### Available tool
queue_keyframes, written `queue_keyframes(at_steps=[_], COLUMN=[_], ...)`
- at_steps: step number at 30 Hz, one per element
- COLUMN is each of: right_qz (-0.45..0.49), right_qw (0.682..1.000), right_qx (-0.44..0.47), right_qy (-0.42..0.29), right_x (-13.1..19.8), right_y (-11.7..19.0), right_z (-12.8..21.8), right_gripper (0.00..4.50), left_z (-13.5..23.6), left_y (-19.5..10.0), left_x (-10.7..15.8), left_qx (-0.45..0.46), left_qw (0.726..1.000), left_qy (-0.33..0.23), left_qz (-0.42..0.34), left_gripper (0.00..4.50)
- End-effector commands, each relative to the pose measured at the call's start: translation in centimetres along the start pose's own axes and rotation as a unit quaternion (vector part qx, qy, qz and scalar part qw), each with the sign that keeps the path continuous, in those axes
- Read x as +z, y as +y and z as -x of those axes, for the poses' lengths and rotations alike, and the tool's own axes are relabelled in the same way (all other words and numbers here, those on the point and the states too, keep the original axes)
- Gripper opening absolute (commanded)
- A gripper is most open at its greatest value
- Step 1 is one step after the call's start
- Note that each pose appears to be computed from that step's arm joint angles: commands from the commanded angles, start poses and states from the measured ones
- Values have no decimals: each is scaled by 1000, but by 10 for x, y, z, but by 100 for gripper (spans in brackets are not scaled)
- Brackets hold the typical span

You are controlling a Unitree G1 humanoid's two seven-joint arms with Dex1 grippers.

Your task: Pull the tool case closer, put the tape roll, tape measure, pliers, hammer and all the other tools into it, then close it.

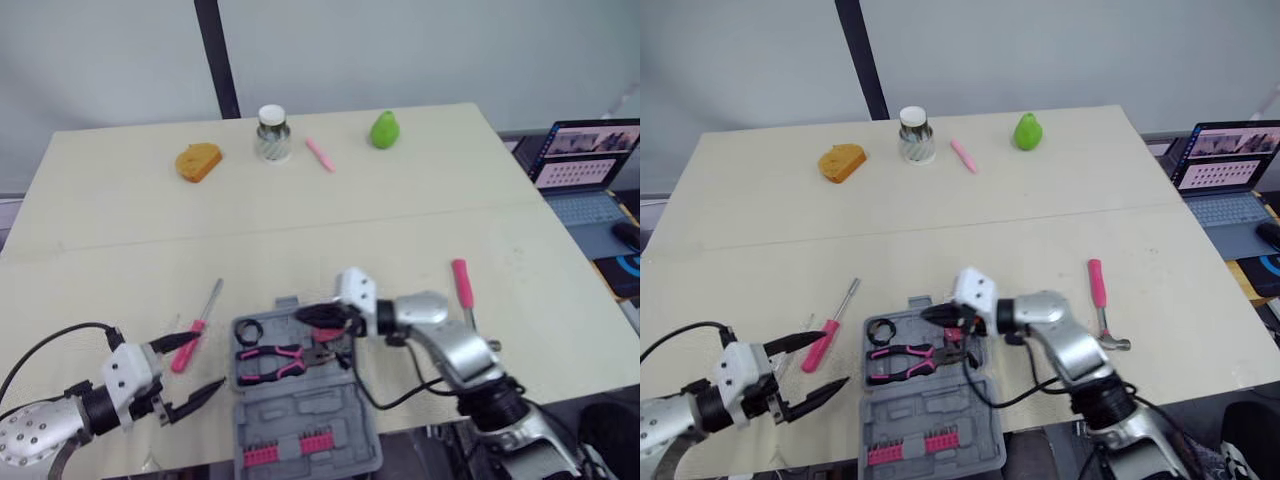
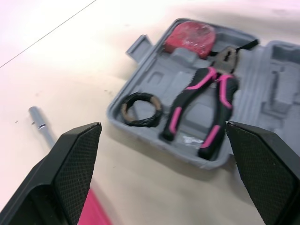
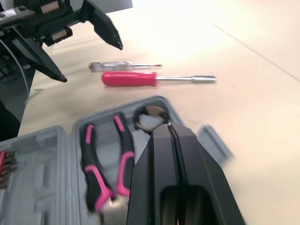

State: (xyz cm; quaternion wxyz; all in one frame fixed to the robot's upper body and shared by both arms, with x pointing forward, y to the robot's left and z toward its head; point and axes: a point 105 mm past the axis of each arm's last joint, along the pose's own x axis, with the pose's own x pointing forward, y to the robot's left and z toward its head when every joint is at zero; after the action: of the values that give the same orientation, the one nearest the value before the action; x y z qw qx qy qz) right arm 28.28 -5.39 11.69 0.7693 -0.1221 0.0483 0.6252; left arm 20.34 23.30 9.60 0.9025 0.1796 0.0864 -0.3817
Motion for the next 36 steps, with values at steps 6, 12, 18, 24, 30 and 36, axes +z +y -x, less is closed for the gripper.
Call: queue_keyframes(at_steps=[6, 12, 18, 24, 30, 36], right_qz=[-80, -132, -154, -158, -161, -155], right_qw=[984, 948, 911, 895, 893, 897], right_qx=[-148, -280, -373, -405, -411, -405], right_qy=[58, 72, 89, 105, 91, 93], right_x=[-34, -65, -93, -112, -113, -114], right_y=[-38, -56, -58, -57, -61, -63], right_z=[121, 199, 251, 267, 269, 263], right_gripper=[397, 446, 446, 446, 446, 446], left_z=[29, 74, 125, 133, 127, 116], left_y=[62, 87, 95, 95, 95, 97], left_x=[-8, -29, -48, -54, -53, -50], left_qx=[123, 214, 283, 295, 288, 277], left_qw=[992, 975, 955, 951, 954, 957], left_qy=[12, 44, 75, 80, 77, 72], left_qz=[14, 29, 45, 45, 40, 36], left_gripper=[450, 450, 450, 450, 450, 450])
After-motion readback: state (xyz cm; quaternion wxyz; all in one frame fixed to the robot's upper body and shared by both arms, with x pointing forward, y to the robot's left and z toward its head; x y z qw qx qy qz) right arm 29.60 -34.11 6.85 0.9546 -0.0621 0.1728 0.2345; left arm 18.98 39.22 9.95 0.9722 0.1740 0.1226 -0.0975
